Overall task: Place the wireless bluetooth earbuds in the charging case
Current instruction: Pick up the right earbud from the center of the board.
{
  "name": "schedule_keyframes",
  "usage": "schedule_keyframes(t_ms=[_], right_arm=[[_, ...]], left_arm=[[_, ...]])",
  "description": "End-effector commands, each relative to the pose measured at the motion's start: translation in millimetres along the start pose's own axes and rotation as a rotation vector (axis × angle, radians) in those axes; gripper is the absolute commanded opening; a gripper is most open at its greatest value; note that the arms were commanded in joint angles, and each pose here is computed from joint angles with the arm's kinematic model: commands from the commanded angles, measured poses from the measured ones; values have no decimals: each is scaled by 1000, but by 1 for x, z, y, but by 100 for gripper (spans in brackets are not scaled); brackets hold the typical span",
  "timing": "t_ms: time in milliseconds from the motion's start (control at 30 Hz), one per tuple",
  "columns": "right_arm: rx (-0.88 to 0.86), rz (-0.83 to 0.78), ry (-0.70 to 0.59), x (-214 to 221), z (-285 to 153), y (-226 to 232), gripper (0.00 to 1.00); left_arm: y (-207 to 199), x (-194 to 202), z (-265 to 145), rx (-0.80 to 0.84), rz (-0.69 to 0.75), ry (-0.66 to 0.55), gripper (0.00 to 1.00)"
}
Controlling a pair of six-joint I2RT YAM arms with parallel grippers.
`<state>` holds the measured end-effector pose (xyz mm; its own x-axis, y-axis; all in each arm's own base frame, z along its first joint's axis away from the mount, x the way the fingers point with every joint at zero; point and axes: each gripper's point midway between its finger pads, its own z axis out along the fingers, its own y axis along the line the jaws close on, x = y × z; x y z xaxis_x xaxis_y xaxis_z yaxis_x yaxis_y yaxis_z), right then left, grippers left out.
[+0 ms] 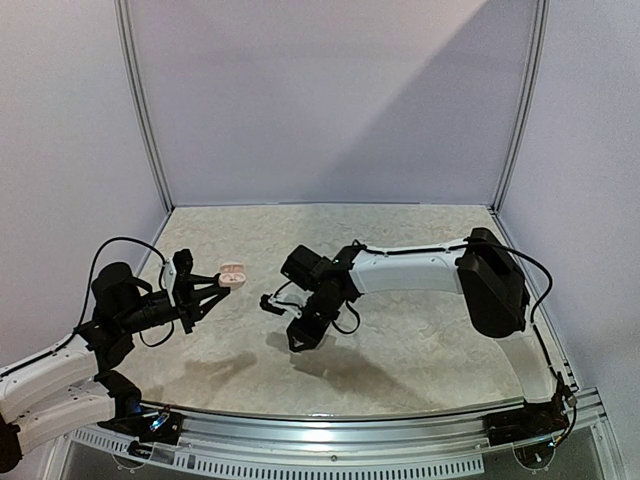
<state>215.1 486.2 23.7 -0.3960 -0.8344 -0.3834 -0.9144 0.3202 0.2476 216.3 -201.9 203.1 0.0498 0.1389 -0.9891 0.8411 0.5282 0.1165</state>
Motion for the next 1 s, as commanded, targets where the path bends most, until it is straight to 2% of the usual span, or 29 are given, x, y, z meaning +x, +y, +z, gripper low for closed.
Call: schedule_keyframes(t_ms=[0,133,333,567,967], right_arm=[[7,-73,31,-1,4,10,38],[4,-94,39,-1,6,11,39],[2,-93,76,6,17,9,33],[23,-92,93,9,23,5,31],[26,-95,117,12,24,4,21]], left_arm=[[-5,0,-1,15,24,-11,0],[-5,0,-1,16,29,-12,0],[-5,-1,-2,15,32,-15,0],[-5,-1,-2,13,33,-15,0],[-4,1,-2,9,31,-10,0]])
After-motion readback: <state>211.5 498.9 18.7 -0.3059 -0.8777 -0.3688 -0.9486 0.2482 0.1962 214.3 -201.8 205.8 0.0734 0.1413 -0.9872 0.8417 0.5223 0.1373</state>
